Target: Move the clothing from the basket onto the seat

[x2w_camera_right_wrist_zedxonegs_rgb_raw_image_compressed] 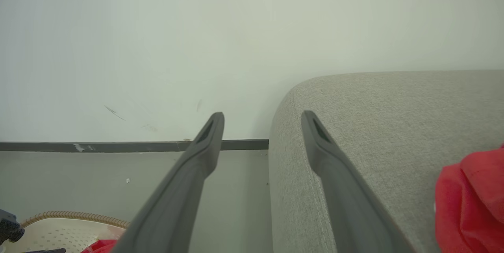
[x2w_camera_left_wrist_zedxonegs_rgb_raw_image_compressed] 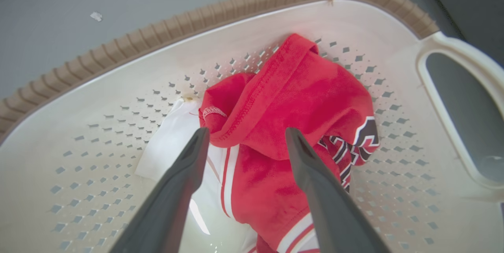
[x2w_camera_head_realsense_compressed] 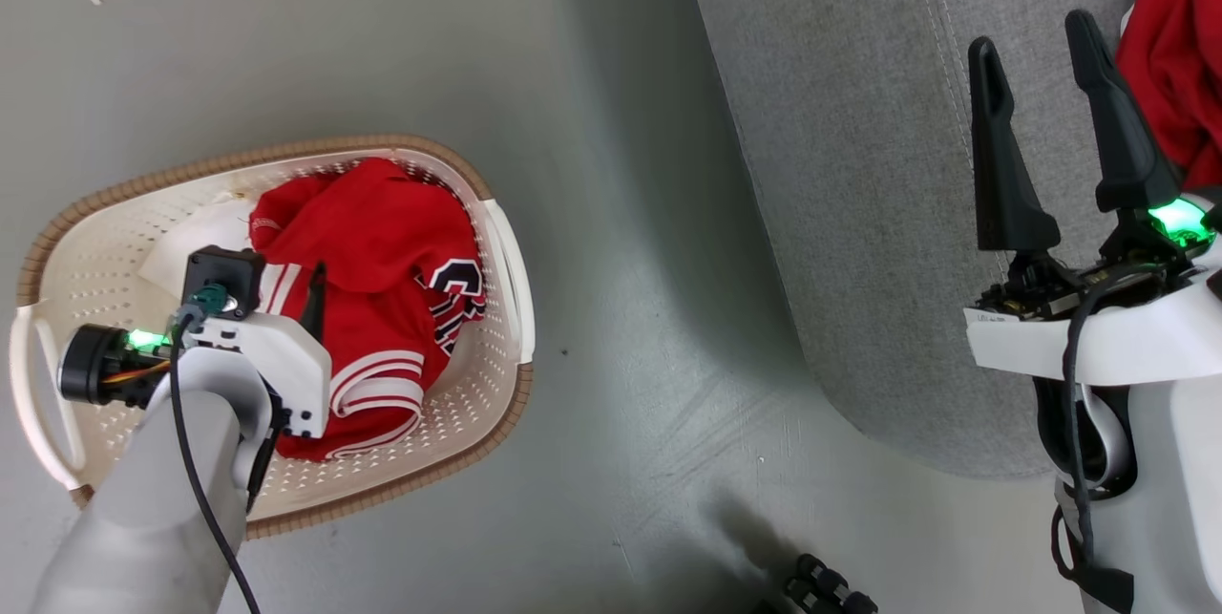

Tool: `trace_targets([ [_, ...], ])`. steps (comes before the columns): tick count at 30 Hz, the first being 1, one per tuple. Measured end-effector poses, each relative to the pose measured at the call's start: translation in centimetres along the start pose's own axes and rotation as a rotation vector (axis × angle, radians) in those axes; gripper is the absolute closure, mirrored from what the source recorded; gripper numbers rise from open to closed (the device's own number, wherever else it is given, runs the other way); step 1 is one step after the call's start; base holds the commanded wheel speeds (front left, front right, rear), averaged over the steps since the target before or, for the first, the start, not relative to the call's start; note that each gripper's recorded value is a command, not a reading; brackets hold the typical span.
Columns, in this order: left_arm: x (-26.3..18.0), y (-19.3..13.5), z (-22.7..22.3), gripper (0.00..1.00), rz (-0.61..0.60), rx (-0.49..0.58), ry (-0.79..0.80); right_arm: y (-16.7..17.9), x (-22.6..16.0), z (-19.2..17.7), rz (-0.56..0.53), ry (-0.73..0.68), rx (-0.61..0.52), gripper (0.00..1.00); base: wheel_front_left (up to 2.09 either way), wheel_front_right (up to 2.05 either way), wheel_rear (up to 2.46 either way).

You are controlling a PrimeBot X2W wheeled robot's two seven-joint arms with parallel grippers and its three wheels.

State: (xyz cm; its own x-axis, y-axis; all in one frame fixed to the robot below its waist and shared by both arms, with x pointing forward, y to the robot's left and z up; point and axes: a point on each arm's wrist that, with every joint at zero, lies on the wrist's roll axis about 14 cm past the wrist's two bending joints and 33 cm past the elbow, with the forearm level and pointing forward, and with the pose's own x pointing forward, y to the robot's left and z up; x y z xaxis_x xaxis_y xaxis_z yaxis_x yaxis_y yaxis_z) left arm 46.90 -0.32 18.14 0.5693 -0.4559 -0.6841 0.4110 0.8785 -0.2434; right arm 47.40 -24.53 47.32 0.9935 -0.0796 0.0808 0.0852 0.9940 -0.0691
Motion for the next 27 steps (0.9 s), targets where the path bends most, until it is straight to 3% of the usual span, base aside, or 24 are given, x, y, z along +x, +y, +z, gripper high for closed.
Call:
trace_targets([
  [24,5.9,1.7,-3.0,0.00,0.007,-0.015,0.059,-0.3,2.3,-3.0,0.007,0.039,-0.003,0.00,0.00,0.00,0.00],
  [25,6.0,1.7,-3.0,0.04,0.004,-0.016,0.059,-0.3,2.3,-3.1,0.007,0.041,-0.004,0.00,0.00,0.00,0.00],
  [26,6.1,1.6,-3.0,0.25,0.002,-0.018,0.051,-0.3,2.5,-3.2,0.009,0.039,-0.005,0.00,0.00,0.00,0.00],
  [27,6.3,1.4,-3.0,0.52,-0.004,-0.020,0.047,-0.3,2.7,-3.2,0.010,0.036,-0.007,0.00,0.00,0.00,0.00],
])
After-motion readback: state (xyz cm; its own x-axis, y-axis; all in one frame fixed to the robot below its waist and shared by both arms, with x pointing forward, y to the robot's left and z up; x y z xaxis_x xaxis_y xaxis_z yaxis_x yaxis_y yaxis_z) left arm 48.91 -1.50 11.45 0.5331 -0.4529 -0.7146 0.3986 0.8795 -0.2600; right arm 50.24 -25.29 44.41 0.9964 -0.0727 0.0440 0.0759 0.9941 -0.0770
